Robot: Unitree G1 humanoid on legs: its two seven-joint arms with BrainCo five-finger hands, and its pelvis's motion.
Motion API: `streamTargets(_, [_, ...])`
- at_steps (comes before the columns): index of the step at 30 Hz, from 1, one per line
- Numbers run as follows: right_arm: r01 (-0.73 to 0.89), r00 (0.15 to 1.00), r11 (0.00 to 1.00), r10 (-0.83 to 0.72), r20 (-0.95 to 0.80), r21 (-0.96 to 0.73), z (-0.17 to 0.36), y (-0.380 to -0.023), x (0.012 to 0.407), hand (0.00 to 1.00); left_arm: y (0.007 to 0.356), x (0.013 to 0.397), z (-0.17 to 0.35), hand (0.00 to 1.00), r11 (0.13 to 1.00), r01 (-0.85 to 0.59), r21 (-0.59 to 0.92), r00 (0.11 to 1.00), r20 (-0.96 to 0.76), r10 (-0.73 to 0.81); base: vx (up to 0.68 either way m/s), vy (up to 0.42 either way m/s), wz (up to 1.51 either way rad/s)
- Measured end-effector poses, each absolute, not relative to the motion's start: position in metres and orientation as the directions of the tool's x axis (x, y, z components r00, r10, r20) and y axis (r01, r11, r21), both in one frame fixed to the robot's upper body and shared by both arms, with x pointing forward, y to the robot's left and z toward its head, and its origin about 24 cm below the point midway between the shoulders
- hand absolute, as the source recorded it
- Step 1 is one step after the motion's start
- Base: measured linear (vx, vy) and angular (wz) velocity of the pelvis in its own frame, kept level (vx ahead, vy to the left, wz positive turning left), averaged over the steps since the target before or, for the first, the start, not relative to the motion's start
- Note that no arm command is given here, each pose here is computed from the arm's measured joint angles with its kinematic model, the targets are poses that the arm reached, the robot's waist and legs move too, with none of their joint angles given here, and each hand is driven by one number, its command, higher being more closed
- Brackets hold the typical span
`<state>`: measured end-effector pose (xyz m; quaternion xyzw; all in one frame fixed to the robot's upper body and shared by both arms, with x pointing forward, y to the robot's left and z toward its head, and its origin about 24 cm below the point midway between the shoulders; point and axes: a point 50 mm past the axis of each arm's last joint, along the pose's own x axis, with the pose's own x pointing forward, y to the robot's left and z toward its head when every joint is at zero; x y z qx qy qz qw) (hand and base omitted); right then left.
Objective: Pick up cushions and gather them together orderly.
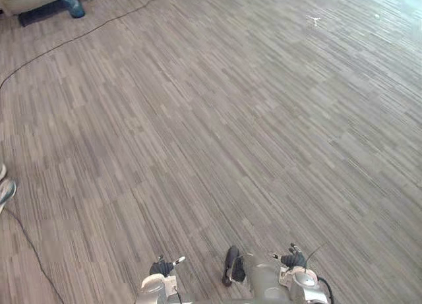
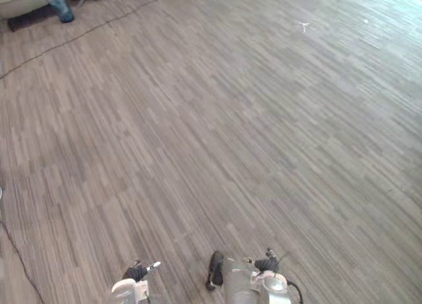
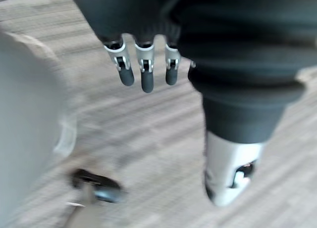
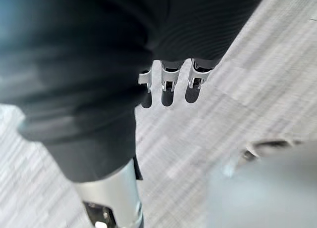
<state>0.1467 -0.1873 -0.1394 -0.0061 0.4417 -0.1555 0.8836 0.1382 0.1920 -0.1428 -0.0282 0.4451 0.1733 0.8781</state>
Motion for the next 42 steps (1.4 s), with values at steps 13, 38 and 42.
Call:
streamTargets(13, [0.214, 0.511, 0.972, -0.200, -0.836, -0.101, -0.151, -0.158, 0.123, 0.00, 0.211, 0.121, -0.142, 0.00, 0.913, -0.383, 0.143, 0.525, -0.779, 0.342, 0.59, 0.268, -1.04])
streamTargets(38, [0.214, 0.568, 0.972, -0.206, -0.797, -0.099, -0.142, -0.166, 0.145, 0.00, 0.180, 0.145, -0.138, 0.00, 0.938, -0.344, 0.046, 0.594, -0.763, 0.255, 0.58, 0.029, -0.20])
streamTargets(42, [0.210, 0.546, 0.972, -0.207, -0.812, -0.107, -0.146, -0.166, 0.137, 0.00, 0.188, 0.138, -0.139, 0.00, 0.924, -0.379, 0.056, 0.580, -0.763, 0.284, 0.57, 0.284, -0.74])
